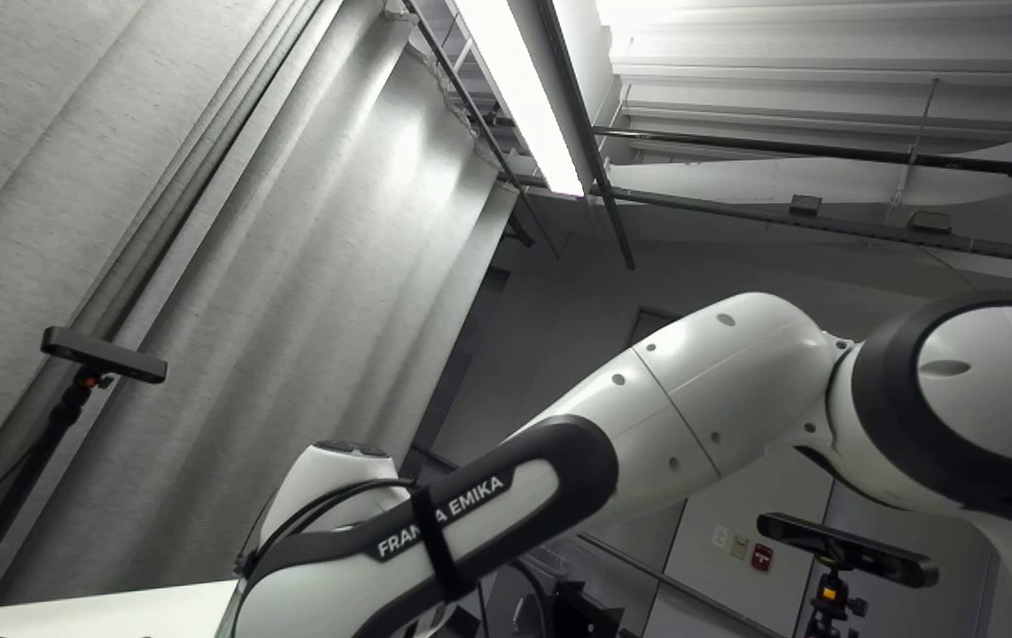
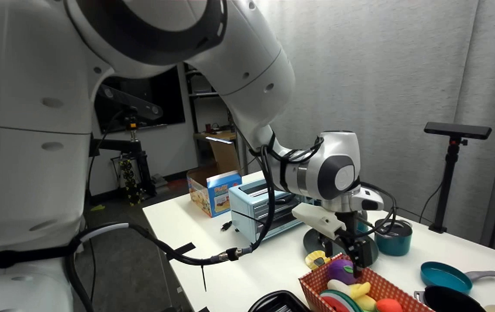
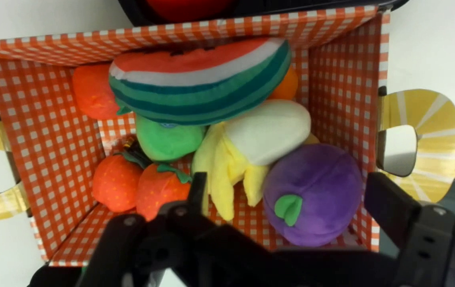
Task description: Pick up the red and purple plush toys from the basket and place them on the black tray.
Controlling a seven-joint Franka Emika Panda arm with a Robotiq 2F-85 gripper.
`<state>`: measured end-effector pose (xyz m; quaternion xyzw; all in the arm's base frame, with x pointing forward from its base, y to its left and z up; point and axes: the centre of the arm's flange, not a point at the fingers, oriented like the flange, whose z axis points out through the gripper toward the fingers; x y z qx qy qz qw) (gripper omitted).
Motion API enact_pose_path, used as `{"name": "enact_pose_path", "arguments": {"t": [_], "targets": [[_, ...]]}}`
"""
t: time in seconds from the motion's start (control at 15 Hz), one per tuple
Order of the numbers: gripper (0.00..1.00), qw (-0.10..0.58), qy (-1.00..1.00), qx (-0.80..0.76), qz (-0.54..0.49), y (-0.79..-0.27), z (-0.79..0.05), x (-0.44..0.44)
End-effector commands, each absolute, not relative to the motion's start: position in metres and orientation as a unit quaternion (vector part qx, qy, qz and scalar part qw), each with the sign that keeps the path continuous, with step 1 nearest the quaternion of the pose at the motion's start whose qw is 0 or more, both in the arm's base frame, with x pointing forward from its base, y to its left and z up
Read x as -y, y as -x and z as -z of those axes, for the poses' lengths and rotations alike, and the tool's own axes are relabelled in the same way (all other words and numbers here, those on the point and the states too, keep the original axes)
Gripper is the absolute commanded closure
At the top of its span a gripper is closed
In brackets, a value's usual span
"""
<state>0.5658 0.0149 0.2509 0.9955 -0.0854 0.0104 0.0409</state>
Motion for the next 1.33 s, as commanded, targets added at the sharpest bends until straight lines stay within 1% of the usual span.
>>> {"name": "enact_pose_path", "arguments": {"t": [0.0,0.27,0.33,0.4,0.53,0.6,0.87,1.07,1.13,1.2,1.27], "targets": [[0.0,0.025,-0.994,0.104,-0.019,-0.595,-0.229,-0.011],[0.02,0.019,-0.993,0.116,-0.028,-0.617,-0.219,-0.014],[0.08,0.018,-0.992,0.12,-0.029,-0.621,-0.218,-0.015],[0.29,0.018,-0.992,0.124,-0.029,-0.624,-0.217,-0.015],[0.34,0.013,-0.99,0.136,-0.025,-0.629,-0.216,-0.016],[0.4,0.01,-0.989,0.145,-0.021,-0.631,-0.216,-0.016],[0.73,0.011,-0.986,0.165,-0.021,-0.635,-0.214,-0.017],[0.93,0.022,-0.985,0.171,-0.027,-0.637,-0.214,-0.015],[0.98,0.027,-0.984,0.172,-0.028,-0.637,-0.214,-0.014],[1.0,0.028,-0.984,0.174,-0.03,-0.605,-0.233,0.005],[1.0,0.029,-0.984,0.172,-0.028,-0.597,-0.24,0.006]]}}
